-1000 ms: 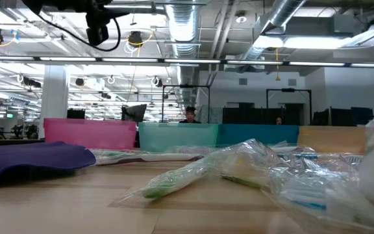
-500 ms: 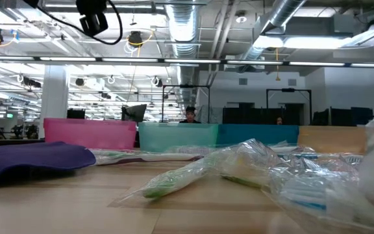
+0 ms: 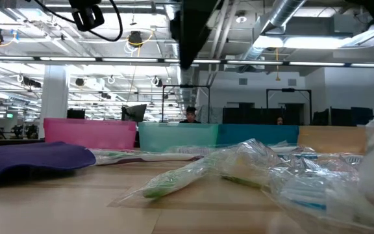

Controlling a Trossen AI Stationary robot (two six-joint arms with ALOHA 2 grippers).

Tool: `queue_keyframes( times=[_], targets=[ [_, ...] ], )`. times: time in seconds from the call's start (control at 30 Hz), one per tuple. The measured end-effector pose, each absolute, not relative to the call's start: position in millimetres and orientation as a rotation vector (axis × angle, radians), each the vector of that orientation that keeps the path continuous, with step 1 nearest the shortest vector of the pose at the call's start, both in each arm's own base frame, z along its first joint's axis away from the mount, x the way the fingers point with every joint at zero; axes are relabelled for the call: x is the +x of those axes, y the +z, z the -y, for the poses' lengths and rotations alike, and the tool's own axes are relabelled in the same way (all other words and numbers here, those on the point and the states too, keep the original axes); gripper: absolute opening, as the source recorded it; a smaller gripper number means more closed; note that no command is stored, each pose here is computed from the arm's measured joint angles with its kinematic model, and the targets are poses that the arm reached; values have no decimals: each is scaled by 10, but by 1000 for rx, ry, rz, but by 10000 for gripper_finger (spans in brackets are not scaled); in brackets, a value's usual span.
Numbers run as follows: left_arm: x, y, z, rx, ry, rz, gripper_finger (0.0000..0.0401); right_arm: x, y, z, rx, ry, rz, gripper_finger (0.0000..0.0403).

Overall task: Pick & Place Toothbrushes
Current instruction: Put the purple toothbrush into the green bin

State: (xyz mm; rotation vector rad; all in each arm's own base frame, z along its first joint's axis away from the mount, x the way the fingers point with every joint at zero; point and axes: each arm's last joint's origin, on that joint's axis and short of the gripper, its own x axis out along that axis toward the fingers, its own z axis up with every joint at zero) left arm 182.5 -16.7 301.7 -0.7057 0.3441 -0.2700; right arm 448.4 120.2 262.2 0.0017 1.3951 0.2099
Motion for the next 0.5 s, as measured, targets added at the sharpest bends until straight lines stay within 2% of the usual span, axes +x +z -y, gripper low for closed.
queue_keyframes(
  times=[0.27,0.37,0.5],
  targets=[
    [1806,3007,294,-704,-329,-381,158,4718,2512,-1359,13,256,-1209,244],
    [1800,3006,333,-703,-346,-389,158,4766,2513,-1486,93,228,-1150,244],
    [1791,3006,375,-711,-364,-399,158,4746,2462,-1541,185,117,-1178,244]
  ],
)
